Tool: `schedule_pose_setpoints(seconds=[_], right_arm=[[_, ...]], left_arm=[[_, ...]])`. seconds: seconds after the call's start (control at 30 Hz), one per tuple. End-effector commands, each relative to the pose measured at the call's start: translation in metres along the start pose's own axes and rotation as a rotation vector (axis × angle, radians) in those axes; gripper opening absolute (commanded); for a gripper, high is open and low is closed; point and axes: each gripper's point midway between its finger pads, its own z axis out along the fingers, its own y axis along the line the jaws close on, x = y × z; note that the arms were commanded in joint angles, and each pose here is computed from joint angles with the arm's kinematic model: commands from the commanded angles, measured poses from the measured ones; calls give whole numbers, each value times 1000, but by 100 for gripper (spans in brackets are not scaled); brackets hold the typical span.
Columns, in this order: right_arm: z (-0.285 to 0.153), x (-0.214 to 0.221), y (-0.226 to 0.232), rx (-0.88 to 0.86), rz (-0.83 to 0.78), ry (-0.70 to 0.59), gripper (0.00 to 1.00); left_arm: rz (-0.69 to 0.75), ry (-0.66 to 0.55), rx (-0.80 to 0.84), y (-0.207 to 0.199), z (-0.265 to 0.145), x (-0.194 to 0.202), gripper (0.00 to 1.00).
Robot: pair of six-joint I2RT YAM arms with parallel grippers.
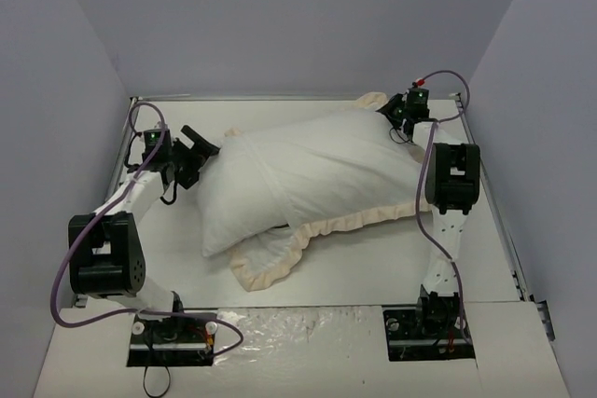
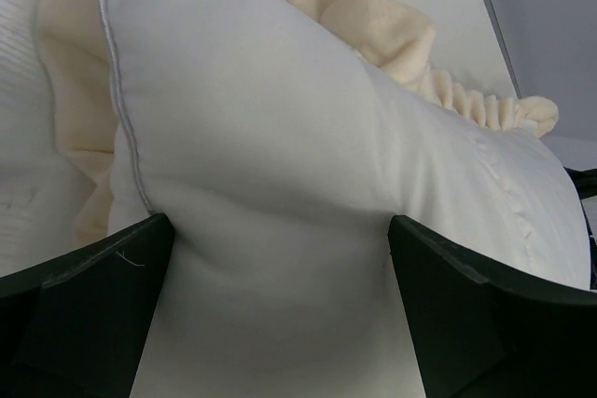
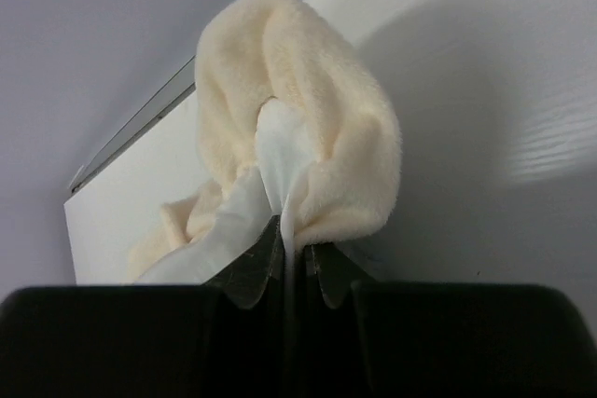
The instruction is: Remove the pillowcase from the pillow
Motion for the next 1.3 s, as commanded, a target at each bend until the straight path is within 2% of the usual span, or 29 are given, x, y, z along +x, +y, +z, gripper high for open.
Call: schedule_pose_setpoints(seconds=[0.0,0.07,0.1,0.2,0.23,0.3,0.47,0.53,0.6,0.63,0.7,0.77,0.97,1.03,1.07,1.1,1.2,1.23,1.27], right_arm=[[-48,-15,83,-283,-68,4,0],[-71,-30,106,-386,-132,-31,0],[-89,-28,122,-474,-176,-11,0],[-147,-43,158,-625,-295,-64,0],[-157,-33,157,-654,-328,-26,0],[-188,-32,168,-715,-412,-31,0],[-225,9,156,-741,-524,20,0],[-233,25,151,-732,-542,58,0],[-245,34,152,-726,-648,45,0],[-248,47,149,-708,-646,90,0],[-257,56,150,-714,-723,86,0],[-263,64,150,-711,-736,94,0],[-281,65,158,-719,-766,70,0],[-287,64,162,-727,-778,58,0],[-290,62,164,-728,-785,48,0],[-291,61,165,-725,-788,43,0],[-299,56,171,-726,-810,12,0],[-300,53,172,-717,-815,-2,0],[-303,51,174,-713,-820,-15,0]], left_arm=[[34,-18,132,-35,-2,-1,100],[42,-44,169,-44,-9,-5,100],[43,-52,178,-45,-12,-4,100],[61,-112,227,-54,-30,-11,97],[72,-147,255,-61,-43,-15,96],[74,-198,245,-55,-54,-20,95],[93,-322,239,-48,-99,-28,94],[85,-325,213,-35,-101,-21,94],[82,-346,205,-29,-107,-19,94],[78,-344,194,-21,-105,-15,94],[83,-371,205,-21,-107,-17,94],[84,-384,220,-23,-107,-22,94],[95,-309,222,-28,-92,-22,94],[106,-282,219,-30,-86,-22,100],[110,-262,227,-32,-85,-19,92],[114,-253,240,-35,-83,-19,72],[121,-249,290,-45,-87,-19,36],[124,-255,298,-49,-90,-21,10],[115,-265,286,-47,-92,-24,3]])
